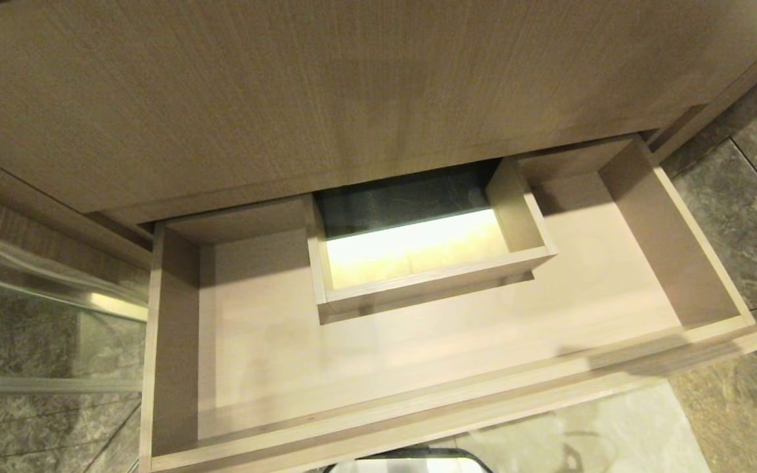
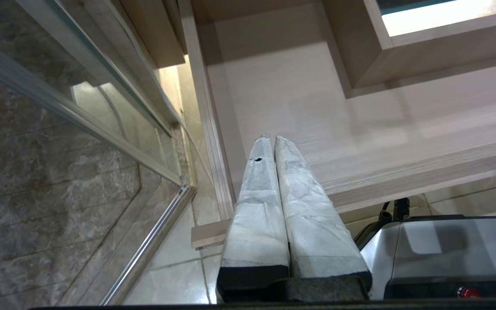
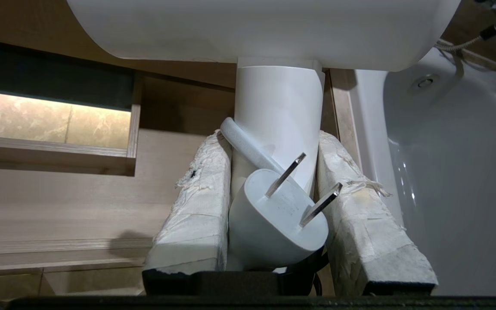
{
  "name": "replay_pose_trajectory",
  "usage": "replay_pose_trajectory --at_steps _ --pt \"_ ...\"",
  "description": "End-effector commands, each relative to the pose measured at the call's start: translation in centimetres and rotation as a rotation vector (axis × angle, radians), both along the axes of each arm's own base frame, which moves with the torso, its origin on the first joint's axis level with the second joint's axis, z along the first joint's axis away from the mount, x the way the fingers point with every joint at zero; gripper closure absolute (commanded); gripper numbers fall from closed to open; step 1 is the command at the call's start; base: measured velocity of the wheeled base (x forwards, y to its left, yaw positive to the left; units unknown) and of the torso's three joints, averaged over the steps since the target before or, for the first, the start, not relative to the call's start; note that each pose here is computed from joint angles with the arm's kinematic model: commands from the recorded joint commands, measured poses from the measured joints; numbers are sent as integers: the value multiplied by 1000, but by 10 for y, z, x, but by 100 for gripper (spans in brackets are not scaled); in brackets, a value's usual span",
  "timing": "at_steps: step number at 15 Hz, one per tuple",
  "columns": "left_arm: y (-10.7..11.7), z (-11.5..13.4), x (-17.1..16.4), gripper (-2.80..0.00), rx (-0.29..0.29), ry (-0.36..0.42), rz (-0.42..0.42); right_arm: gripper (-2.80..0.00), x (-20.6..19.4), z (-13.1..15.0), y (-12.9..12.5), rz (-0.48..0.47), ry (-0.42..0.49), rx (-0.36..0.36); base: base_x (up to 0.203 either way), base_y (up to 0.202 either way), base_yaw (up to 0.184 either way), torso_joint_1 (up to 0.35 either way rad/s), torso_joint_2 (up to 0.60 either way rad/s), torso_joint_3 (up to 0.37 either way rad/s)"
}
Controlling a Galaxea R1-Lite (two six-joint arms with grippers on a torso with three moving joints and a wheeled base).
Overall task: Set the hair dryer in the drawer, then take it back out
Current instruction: Place it on the countertop
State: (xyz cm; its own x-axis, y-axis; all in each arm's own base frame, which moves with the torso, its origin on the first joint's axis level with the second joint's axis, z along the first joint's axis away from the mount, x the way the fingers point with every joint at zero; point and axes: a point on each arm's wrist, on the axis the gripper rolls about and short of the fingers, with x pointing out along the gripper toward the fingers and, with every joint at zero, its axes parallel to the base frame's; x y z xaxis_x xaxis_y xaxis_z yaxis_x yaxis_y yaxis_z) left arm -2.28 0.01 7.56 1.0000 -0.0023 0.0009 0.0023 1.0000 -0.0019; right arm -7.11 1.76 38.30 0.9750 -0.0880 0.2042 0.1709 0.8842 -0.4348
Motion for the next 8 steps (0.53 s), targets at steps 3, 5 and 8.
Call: replay_pose_trajectory --at_steps 3,5,8 --pt "0 0 0 0 0 1 1 0 1 1 0 2 0 2 0 0 0 0 0 0" --pt "0 0 0 0 -1 1 1 0 1 0 0 -10 3 1 0 0 0 138 -255 -107" --pt "0 0 0 0 -1 1 1 0 1 1 -1 -46 0 10 0 0 0 124 -423 -196"
